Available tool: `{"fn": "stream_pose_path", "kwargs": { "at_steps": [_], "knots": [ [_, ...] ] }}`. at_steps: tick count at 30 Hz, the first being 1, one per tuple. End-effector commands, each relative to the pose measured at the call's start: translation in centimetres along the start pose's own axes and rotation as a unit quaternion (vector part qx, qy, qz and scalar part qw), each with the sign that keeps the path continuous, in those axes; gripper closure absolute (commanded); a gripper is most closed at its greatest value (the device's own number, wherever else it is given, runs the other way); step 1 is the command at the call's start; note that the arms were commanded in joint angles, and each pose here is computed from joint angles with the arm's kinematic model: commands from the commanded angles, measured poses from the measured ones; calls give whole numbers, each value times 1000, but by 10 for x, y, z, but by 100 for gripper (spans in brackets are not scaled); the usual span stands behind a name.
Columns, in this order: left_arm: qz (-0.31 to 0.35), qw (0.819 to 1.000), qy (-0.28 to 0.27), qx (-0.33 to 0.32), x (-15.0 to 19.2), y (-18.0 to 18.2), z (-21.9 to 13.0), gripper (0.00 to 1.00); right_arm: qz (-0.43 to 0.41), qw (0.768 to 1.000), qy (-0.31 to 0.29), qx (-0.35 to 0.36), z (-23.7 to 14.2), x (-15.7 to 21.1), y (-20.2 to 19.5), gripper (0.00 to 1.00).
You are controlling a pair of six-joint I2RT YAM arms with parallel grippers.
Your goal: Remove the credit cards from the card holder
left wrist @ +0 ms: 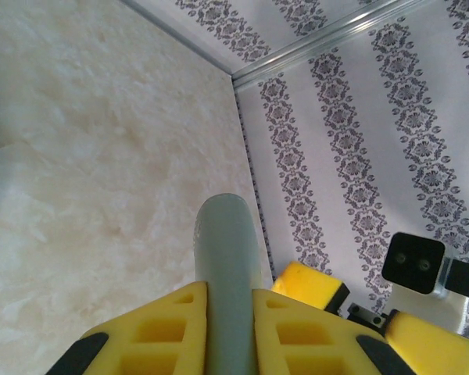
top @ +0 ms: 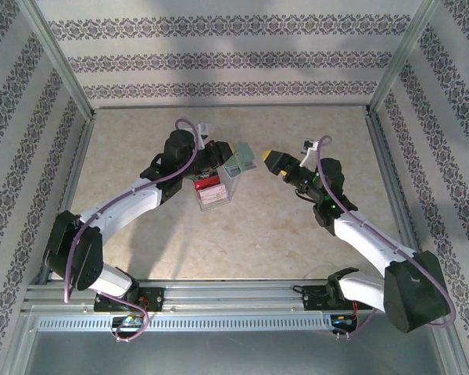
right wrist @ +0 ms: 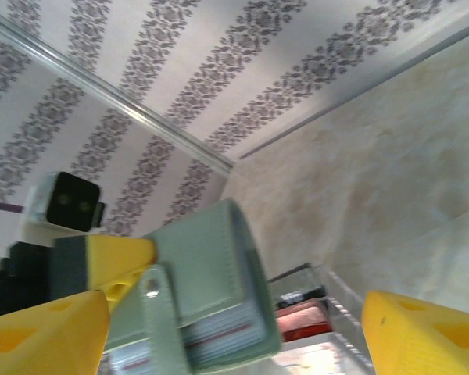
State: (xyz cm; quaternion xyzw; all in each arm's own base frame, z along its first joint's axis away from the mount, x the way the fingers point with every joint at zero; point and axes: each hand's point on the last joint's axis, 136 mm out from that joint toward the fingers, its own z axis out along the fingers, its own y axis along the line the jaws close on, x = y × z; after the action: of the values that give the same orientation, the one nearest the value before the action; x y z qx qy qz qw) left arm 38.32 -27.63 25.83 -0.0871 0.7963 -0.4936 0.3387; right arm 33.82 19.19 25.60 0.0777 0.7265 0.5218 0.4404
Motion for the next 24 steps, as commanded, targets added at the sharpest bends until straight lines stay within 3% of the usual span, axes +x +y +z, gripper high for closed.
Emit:
{"fn": "stream_pose_path", "kwargs": {
  "at_steps": [1, 3, 10, 24],
  "knots": [
    [30, 995, -74, 56, -32, -33, -17, 100, 29, 998, -7, -64, 0, -4, 34, 10],
    [20, 993, -88, 77, -35, -38, -17, 100, 54, 997, -8, -55, 7, 6, 32, 3],
    [17, 991, -89, 94, -33, -46, -17, 100, 91, 993, -14, -77, 32, 14, 30, 4],
    [6, 992, -66, 106, -20, -47, -10, 98, 75, 985, -36, -150, 54, -4, 57, 29]
  ]
}}
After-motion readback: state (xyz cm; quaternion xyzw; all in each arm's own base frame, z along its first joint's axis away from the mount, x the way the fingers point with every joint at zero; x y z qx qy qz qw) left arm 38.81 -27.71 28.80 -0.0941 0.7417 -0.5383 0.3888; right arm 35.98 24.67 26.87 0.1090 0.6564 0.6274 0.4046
